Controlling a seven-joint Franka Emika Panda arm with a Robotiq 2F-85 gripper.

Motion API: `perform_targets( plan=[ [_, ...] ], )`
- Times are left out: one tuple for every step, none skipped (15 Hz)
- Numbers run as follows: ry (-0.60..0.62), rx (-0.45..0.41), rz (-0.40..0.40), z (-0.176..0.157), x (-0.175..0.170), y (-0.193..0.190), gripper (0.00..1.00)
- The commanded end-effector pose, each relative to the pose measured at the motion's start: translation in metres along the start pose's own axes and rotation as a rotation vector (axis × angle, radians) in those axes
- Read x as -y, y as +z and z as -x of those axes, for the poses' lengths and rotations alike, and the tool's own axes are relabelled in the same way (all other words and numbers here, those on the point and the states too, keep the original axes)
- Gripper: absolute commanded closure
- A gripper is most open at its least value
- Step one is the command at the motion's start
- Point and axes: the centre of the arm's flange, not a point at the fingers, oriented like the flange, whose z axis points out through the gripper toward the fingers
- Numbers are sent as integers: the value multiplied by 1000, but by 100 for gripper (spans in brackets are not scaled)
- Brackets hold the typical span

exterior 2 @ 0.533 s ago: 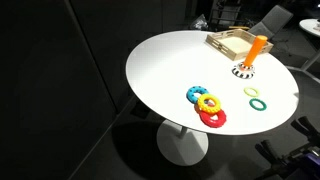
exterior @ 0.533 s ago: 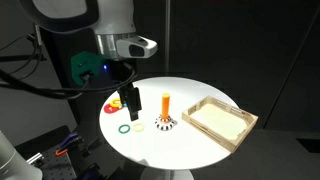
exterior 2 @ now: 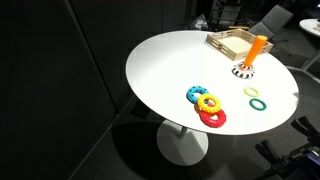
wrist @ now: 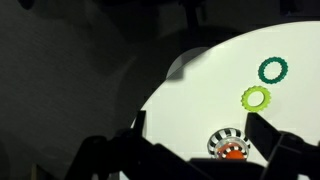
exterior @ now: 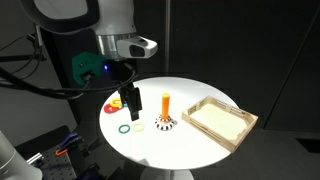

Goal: Pick up the light green ring and stack it on the rings stacking stand

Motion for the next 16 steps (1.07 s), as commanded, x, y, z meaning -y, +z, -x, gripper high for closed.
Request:
perform_targets(
  plan=[
    [19,-34,19,-18,7,8,0],
    [16,-48,23,-23,9,10,0],
    [13,-57,21,-29,14,14,0],
    [10,-73,22,-35,19,18,0],
    [7,-85,22,-41,25,22,0],
    [1,-97,16,-48,31,26,0],
    [-2,-113,18,-54,36,31,0],
    [-14,-129,14,-60,43,36,0],
    [-23,-143,11,-66,48,40,0],
    [-33,-154,3,-72,54,44,0],
    [-41,-159,-8,-76,59,48,0],
    [-41,-160,-12,-79,64,52,0],
    [-42,-146,-17,-82,67,55,0],
    [-38,-134,-12,-83,69,56,0],
    [-47,-138,-9,-68,68,57,0],
    [-49,-133,-9,-71,69,59,0]
  ],
)
